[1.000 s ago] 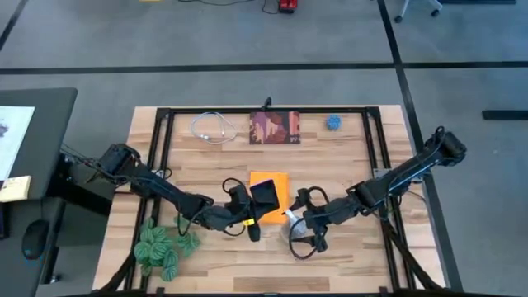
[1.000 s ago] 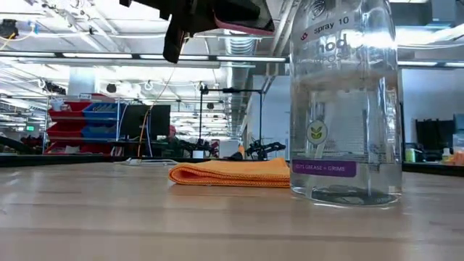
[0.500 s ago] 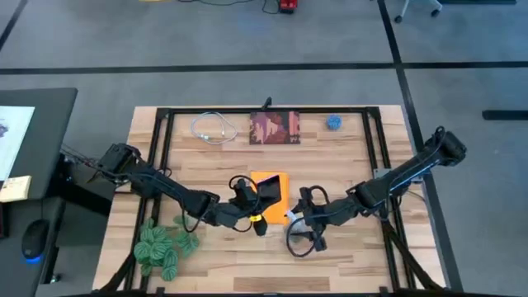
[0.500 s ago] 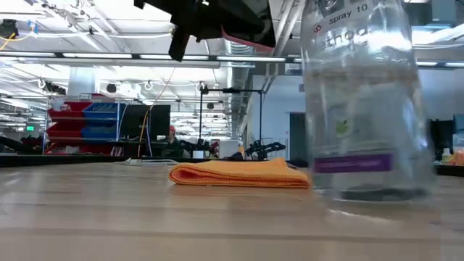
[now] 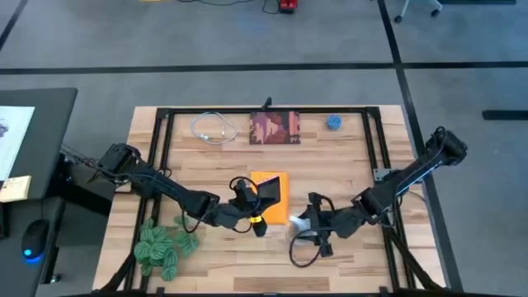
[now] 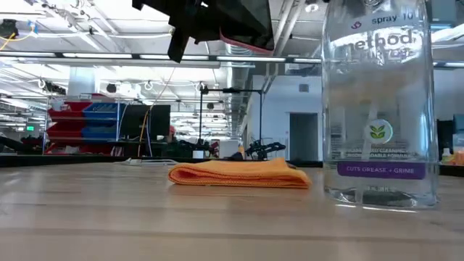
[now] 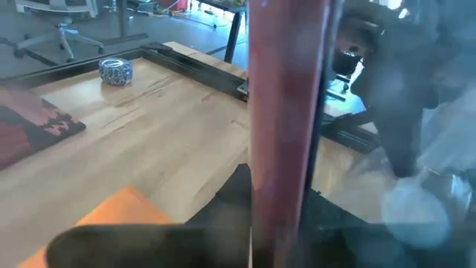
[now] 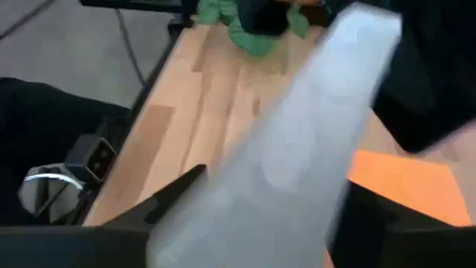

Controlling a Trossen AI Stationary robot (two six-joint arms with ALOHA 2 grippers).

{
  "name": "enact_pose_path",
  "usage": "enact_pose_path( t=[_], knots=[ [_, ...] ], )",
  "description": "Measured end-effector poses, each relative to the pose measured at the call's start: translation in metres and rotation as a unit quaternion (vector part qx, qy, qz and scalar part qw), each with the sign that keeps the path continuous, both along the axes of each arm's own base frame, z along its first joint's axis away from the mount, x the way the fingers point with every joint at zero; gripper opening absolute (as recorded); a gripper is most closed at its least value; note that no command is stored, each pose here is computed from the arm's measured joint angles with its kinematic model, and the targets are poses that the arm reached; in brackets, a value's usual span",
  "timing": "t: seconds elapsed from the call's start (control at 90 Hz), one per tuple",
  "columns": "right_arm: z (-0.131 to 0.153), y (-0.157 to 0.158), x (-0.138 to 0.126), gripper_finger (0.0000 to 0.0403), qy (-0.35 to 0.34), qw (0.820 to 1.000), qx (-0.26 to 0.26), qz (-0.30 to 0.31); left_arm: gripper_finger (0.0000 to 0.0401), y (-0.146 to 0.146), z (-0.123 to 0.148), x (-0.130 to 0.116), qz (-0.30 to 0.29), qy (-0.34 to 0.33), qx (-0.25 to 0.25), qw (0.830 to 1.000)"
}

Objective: Apply microfiber cloth
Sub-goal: Spray the front of the pink cellphone with the spray bottle

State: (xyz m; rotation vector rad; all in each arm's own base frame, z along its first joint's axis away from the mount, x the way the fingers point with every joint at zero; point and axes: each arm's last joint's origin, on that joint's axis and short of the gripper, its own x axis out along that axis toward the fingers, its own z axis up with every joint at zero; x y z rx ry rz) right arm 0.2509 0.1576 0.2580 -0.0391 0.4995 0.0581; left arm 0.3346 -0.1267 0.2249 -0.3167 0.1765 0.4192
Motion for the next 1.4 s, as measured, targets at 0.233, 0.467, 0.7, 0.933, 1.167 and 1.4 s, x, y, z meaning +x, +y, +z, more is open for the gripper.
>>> enact_pose_path(
  t=[0.233, 0.467, 0.7, 0.933, 1.167, 1.4],
  knots=[
    [0.001, 0.003, -0.012, 0.0142, -0.003, 0.997, 0.016, -0.077, 0.0011, -0.003, -0.001, -0.002, -0.006, 0.007, 0.003, 1.0],
    [0.015, -0.013, -0.05, 0.0116, 0.047, 0.994, 0.025, -0.099, 0.0011, -0.006, -0.005, -0.001, -0.025, 0.016, 0.003, 1.0],
    [0.032, -0.047, -0.099, 0.0116, 0.086, 0.986, 0.017, -0.138, 0.0011, -0.005, -0.023, 0.007, -0.033, 0.034, 0.002, 0.999],
    [0.032, -0.062, -0.116, 0.0148, 0.08, 0.987, 0.026, -0.138, 0.0011, 0.004, -0.058, 0.02, -0.038, 0.082, 0.01, 0.996],
    [0.032, -0.065, -0.117, 0.0229, 0.076, 0.986, 0.029, -0.143, 0.0011, 0.019, -0.102, 0.027, -0.009, 0.158, 0.022, 0.987],
    [0.044, -0.064, -0.117, 0.0237, 0.067, 0.989, 0.027, -0.129, 0.0011, 0.021, -0.118, 0.032, -0.006, 0.153, -0.009, 0.988]
  ],
)
